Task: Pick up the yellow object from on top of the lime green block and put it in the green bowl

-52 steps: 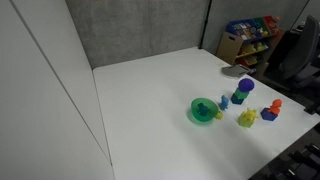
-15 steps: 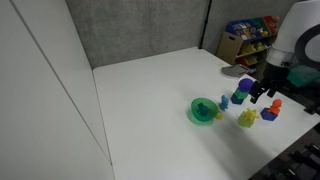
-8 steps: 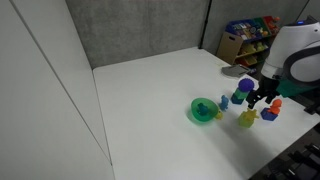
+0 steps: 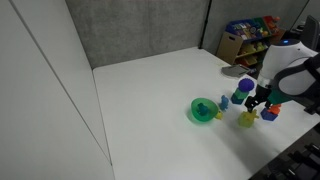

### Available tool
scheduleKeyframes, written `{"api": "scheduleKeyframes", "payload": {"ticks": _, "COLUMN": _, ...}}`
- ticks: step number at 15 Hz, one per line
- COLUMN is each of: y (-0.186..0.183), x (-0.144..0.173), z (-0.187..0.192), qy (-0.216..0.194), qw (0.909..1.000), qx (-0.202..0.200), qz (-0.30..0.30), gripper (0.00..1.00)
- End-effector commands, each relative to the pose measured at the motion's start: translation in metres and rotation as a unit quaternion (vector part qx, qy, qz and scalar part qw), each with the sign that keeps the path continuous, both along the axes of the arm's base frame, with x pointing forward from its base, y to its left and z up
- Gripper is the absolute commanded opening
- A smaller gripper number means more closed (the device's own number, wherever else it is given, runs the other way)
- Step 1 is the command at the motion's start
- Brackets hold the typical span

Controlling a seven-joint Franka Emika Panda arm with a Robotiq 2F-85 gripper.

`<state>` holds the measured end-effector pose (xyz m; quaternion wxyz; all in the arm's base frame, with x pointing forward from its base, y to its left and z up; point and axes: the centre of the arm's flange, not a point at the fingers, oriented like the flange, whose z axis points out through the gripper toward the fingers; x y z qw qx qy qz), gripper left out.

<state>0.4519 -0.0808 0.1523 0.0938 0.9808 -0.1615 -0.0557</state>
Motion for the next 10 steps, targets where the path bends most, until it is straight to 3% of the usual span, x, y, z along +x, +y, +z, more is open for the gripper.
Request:
{"api": "scheduleKeyframes", "payload": {"ticks": 1, "y": 0.003, "x": 0.010, "z": -0.022, "qy": 0.000, "qw": 0.9997, "qx": -0.022, "qz": -0.003, "gripper": 1.00}}
{"api": "scheduleKeyframes", "payload": {"ticks": 6, "y": 0.014, "x": 0.011, "z": -0.039, "qy": 0.011, "qw": 0.9992, "qx": -0.038, "qz": 0.006, "gripper": 1.00}}
{"api": "scheduleKeyframes", "payload": {"ticks": 8, "y": 0.016, "x": 0.012, "z": -0.043, "qy": 0.013, "qw": 0.9989, "qx": -0.045, "qz": 0.008, "gripper": 0.74}}
{"api": "scheduleKeyframes", "payload": {"ticks": 10, "y": 0.017, "x": 0.013, "z": -0.044, "qy": 0.015, "qw": 0.9986, "qx": -0.049, "qz": 0.010, "gripper": 0.56}}
